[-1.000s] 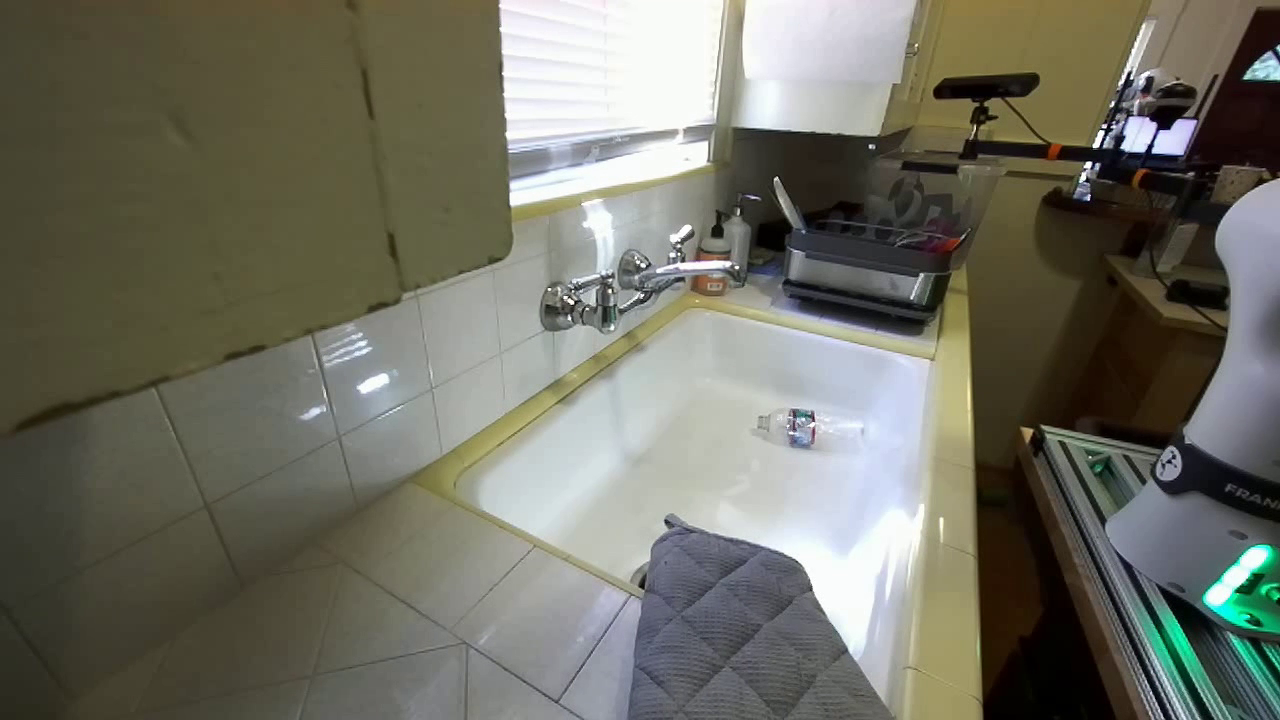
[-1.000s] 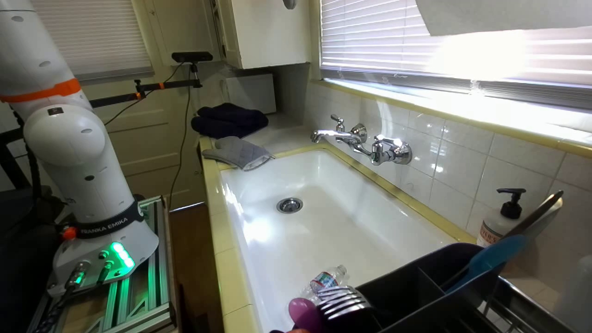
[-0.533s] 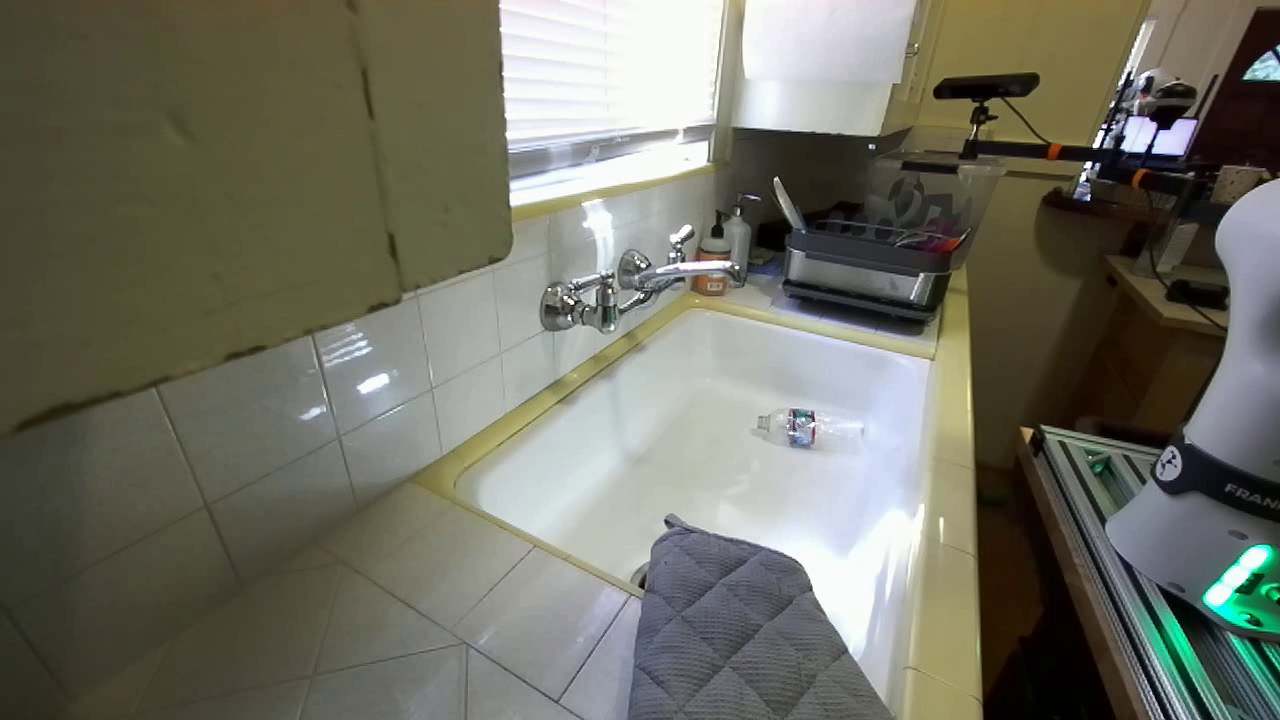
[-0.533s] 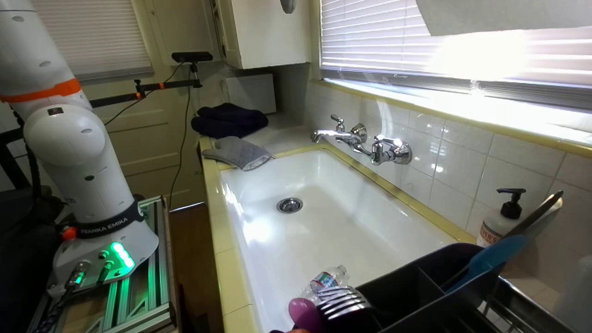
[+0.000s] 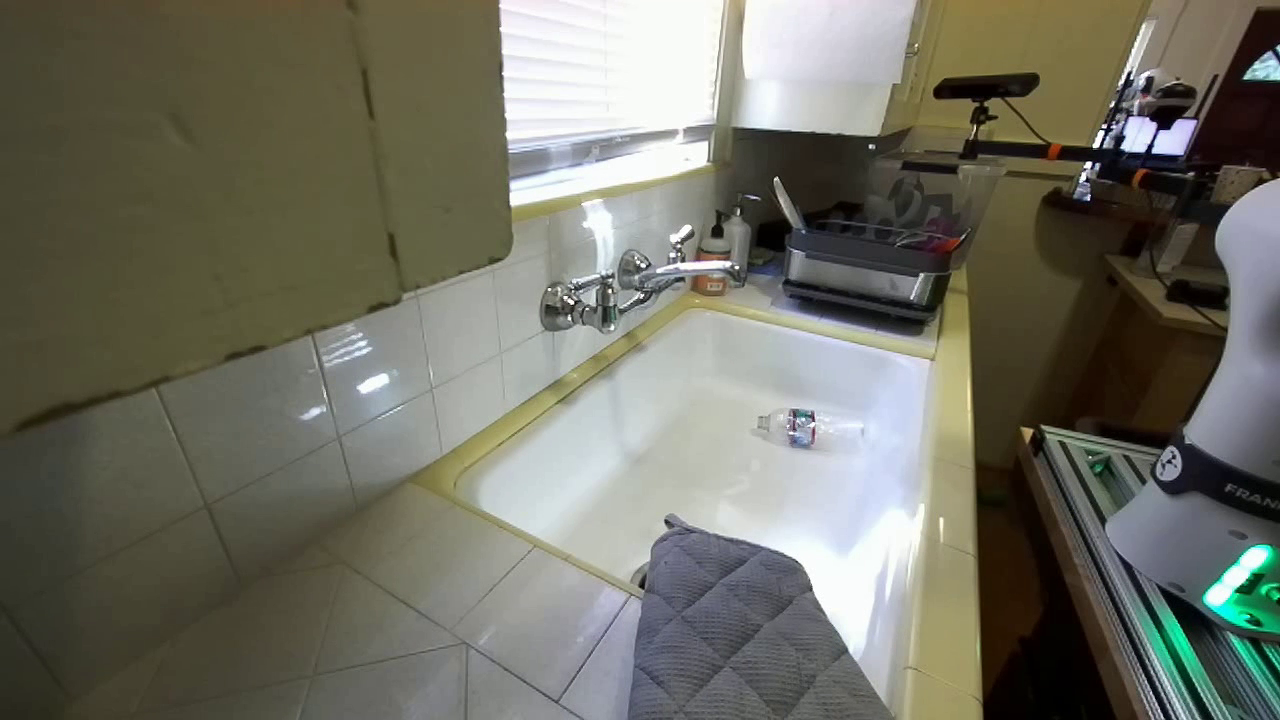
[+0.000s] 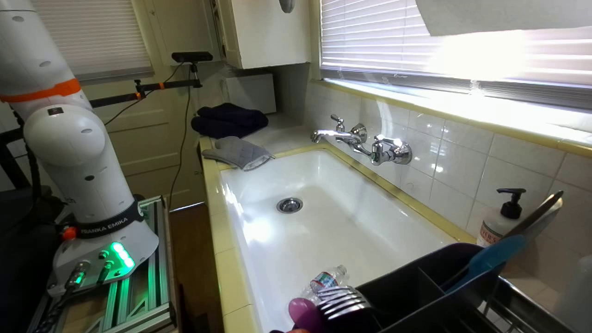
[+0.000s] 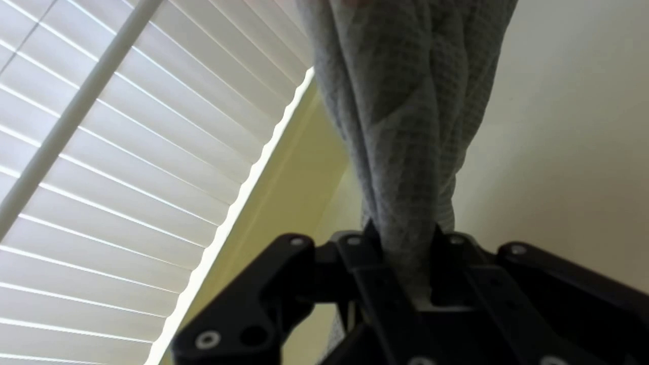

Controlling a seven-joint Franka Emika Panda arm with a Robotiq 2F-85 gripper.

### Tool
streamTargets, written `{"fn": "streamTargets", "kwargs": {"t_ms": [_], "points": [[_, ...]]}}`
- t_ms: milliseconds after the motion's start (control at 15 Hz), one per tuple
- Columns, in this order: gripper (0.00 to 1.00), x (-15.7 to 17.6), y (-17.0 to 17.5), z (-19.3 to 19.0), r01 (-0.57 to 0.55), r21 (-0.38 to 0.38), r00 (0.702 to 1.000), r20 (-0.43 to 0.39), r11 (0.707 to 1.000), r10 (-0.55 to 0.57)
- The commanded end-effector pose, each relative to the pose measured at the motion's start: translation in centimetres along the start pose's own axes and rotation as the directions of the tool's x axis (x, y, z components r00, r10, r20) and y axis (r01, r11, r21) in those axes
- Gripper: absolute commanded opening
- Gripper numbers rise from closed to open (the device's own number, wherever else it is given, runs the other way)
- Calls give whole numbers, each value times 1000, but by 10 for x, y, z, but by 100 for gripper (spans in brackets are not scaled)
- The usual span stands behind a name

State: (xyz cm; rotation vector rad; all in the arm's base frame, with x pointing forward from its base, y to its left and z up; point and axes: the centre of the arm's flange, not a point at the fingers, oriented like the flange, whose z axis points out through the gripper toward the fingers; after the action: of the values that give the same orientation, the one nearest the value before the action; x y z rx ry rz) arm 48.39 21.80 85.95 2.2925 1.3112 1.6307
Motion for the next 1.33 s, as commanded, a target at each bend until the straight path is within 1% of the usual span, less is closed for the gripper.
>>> {"fn": "streamTargets", "kwargs": {"t_ms": [0, 200, 467, 667, 1067, 1200, 1267], "points": [[4, 13, -3, -6, 11, 2, 1000, 9, 1000, -11], [4, 15, -4, -4, 17, -1, 1000, 17, 1000, -17], [4, 12, -1, 5, 23, 0, 998, 52, 1000, -23], [4, 11, 0, 11, 19, 11, 997, 73, 1000, -20], [4, 9, -4, 20, 16, 60, 995, 100, 998, -22], [4, 8, -2, 22, 10, 57, 994, 112, 998, -16], [6, 7, -1, 22, 4, 49, 994, 112, 999, -9]]}}
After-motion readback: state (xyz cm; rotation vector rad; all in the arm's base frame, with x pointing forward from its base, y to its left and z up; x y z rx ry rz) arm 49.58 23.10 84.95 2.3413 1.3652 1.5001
